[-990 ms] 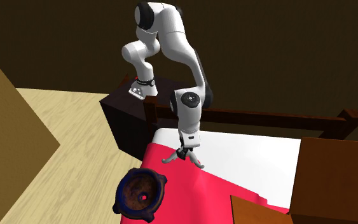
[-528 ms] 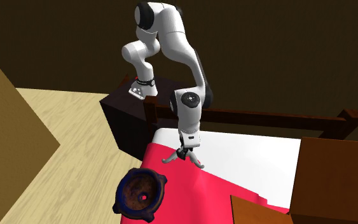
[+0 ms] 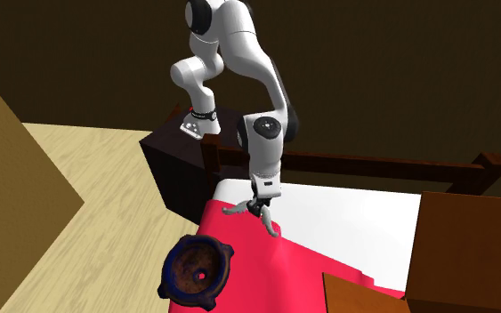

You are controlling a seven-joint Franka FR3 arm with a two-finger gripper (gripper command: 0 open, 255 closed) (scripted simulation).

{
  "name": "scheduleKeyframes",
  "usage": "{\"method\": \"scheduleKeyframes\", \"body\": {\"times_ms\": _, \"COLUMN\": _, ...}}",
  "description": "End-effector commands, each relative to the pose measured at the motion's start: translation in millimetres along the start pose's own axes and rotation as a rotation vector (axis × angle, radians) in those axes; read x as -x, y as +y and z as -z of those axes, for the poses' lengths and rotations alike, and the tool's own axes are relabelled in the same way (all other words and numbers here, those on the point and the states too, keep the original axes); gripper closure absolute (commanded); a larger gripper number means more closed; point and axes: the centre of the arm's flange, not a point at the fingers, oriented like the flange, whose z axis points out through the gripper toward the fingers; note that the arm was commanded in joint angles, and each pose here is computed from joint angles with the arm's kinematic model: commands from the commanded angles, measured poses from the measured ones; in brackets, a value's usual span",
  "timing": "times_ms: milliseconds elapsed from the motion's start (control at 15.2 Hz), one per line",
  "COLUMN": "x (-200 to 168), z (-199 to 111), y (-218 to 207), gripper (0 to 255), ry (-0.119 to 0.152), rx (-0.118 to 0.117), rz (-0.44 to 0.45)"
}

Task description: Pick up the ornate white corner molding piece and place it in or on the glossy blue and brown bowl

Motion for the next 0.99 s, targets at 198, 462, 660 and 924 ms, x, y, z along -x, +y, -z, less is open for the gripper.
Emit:
{"method": "scheduleKeyframes", "body": {"times_ms": 198, "x": 0, "z": 26, "y": -1, "gripper": 255, "ry": 0.0, "rx": 0.0, "rz": 0.0}}
{"method": "scheduleKeyframes", "body": {"times_ms": 462, "x": 1, "z": 47, "y": -1, "gripper": 255, "ry": 0.0, "rx": 0.0, "rz": 0.0}}
{"method": "scheduleKeyframes", "body": {"times_ms": 660, "x": 1, "z": 63, "y": -1, "gripper": 255, "ry": 0.0, "rx": 0.0, "rz": 0.0}}
{"method": "scheduleKeyframes", "body": {"times_ms": 924, "x": 1, "z": 84, "y": -1, "gripper": 255, "ry": 0.0, "rx": 0.0, "rz": 0.0}}
